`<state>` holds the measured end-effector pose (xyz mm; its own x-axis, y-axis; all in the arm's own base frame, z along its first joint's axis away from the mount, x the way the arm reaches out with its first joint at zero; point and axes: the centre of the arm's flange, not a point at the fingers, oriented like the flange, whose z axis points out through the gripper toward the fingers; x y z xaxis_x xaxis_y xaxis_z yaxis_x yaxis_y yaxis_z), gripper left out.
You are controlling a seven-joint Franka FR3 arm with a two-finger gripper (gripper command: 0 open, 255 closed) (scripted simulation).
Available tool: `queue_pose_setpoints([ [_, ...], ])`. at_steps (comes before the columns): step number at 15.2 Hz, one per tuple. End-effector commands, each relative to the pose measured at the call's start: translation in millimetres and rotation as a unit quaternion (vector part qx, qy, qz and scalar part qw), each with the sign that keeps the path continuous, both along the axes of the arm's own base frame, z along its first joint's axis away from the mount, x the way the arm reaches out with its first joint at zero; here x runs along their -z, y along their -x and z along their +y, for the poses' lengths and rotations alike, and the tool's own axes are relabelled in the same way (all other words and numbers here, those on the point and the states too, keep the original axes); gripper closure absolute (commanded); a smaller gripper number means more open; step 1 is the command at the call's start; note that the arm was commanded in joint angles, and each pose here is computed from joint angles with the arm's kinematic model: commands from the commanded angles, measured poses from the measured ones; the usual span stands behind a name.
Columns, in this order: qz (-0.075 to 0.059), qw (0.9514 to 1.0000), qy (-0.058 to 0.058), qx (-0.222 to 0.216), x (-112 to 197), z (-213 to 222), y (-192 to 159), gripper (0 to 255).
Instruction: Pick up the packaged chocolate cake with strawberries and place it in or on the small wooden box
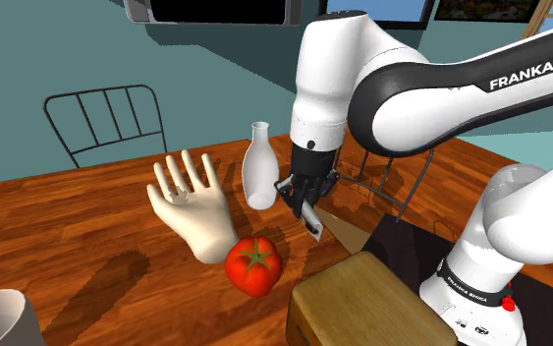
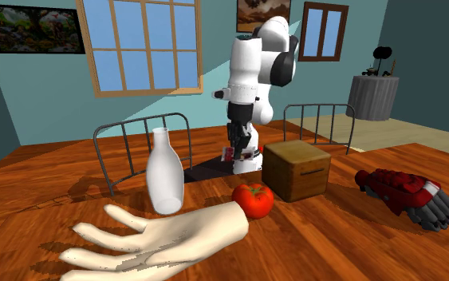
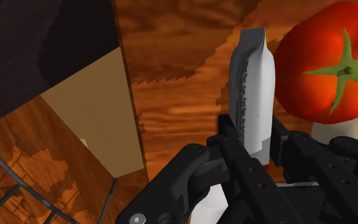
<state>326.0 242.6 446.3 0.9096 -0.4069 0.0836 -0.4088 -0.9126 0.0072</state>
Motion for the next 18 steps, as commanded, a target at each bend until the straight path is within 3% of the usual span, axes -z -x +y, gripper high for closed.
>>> queue_pose_setpoints([
  [1,0.0,1.0,0.0,0.0,-10.5,0.1,0.9,255],
  [17,0.0,1.0,0.0,0.0,-94.8,0.1,0.9,255],
  [18,0.0,1.0,0.0,0.0,-95.1,6.5,12.4,255],
])
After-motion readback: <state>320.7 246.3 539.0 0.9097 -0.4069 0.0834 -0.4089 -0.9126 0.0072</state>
